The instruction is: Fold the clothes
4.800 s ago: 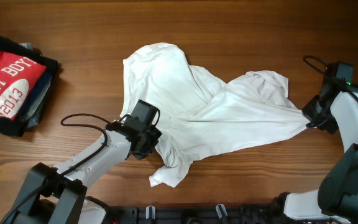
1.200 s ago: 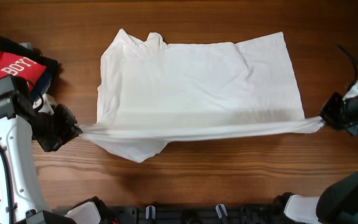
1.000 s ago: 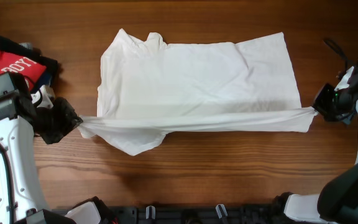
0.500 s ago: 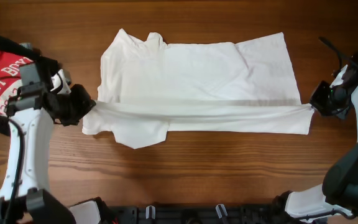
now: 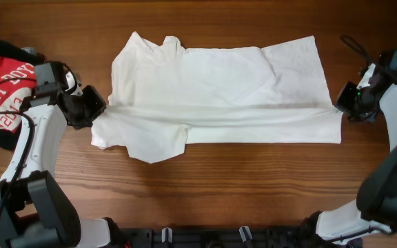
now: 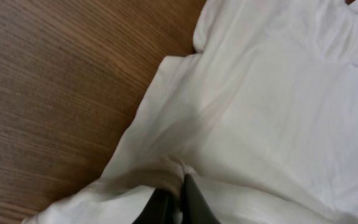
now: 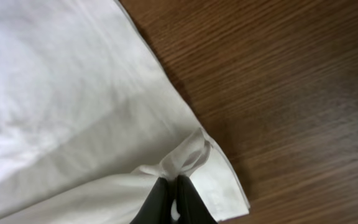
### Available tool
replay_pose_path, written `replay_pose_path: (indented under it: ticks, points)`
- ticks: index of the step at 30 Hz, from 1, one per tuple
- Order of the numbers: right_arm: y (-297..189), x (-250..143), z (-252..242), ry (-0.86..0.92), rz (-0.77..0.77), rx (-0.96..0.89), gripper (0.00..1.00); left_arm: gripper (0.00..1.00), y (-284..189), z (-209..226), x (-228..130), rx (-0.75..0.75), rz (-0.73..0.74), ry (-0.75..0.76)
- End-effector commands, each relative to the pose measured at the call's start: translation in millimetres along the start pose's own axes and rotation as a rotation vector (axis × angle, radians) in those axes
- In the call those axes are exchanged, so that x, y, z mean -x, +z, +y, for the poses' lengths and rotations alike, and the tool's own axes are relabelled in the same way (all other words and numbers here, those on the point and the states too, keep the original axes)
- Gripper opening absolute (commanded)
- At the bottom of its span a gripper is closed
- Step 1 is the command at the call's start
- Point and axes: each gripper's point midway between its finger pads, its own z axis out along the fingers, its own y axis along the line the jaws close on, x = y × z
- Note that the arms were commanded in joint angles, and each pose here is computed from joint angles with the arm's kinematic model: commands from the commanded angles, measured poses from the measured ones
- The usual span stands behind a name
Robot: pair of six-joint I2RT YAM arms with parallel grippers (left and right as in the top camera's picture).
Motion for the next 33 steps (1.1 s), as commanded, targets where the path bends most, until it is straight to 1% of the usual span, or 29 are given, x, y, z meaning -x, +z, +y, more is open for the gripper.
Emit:
replay_pose_path:
  ticks: [1, 5, 7, 8, 9, 10, 11, 12, 14, 16, 18, 23, 27, 28, 29, 30, 31, 33]
  points:
    - [27.3, -6.0, -1.9, -0.015, 0.063, -0.007, 0.04, 0.04, 2.6, -0.7, 9.5, 0.001, -0.038, -0.02]
    - [49.2, -11.3, -4.2, -0.011, 0.111, -0.012, 0.04, 0.06, 2.9, -4.5, 12.8, -0.01, -0.053, -0.019]
    - [57.0, -13.1, -3.7, -0.012, 0.126, -0.011, 0.04, 0.16, 3.0, -4.8, 12.7, -0.01, -0.053, -0.018]
    - [60.9, -13.8, -3.3, -0.014, 0.132, -0.012, 0.04, 0.28, 3.0, -4.8, 12.5, -0.01, -0.052, -0.019]
    - [62.4, -13.5, -3.1, -0.014, 0.132, -0.011, 0.04, 0.43, 3.0, -4.6, 12.1, -0.009, -0.05, -0.019]
    - [63.0, -12.6, -3.0, -0.014, 0.128, -0.011, 0.04, 0.5, 3.1, -4.2, 10.9, -0.007, -0.046, -0.02]
    - [63.3, -11.5, -2.7, -0.014, 0.124, -0.009, 0.04, 0.52, 3.6, -3.8, 6.8, -0.002, -0.03, -0.022]
    - [63.3, -11.2, -1.6, -0.013, 0.123, -0.004, 0.04, 0.52, 4.6, -5.7, -2.1, -0.004, 0.004, -0.021]
    - [63.4, -10.9, 0.2, -0.012, 0.122, 0.005, 0.04, 0.52, 7.2, -22.6, -34.2, -0.041, 0.122, 0.001]
    - [63.4, -11.2, 0.5, -0.012, 0.123, 0.005, 0.04, 0.52, 11.3, -44.0, -62.4, -0.058, 0.197, 0.074]
    - [63.2, -13.0, 0.9, -0.014, 0.13, 0.004, 0.04, 0.52, 17.8, -68.9, -89.4, -0.055, 0.233, 0.19]
    - [63.8, -14.0, 9.2, -0.033, 0.13, 0.015, 0.04, 0.53, 25.8, -96.1, -136.2, 0.003, 0.261, 0.391]
    - [64.1, -14.6, 12.9, -0.044, 0.13, 0.016, 0.04, 0.54, 28.7, -108.1, -158.9, 0.015, 0.272, 0.484]
    - [64.0, -14.7, 12.9, -0.044, 0.13, 0.016, 0.04, 0.53, 30.8, -107.5, -161.0, 0.031, 0.268, 0.499]
    - [64.0, -14.7, 12.9, -0.044, 0.13, 0.016, 0.04, 0.49, 35.6, -107.9, -164.6, 0.052, 0.262, 0.527]
    - [64.0, -14.7, 12.7, -0.043, 0.13, 0.016, 0.04, 0.48, 40.1, -108.7, -167.7, 0.062, 0.26, 0.552]
    - [64.0, -14.8, 12.8, -0.044, 0.131, 0.016, 0.04, 0.48, 46.1, -109.7, -173.2, 0.065, 0.271, 0.597]
    - [63.9, -15.5, 12.7, -0.043, 0.134, 0.015, 0.04, 0.49, 58.3, -109.0, -182.7, 0.078, 0.296, 0.629]
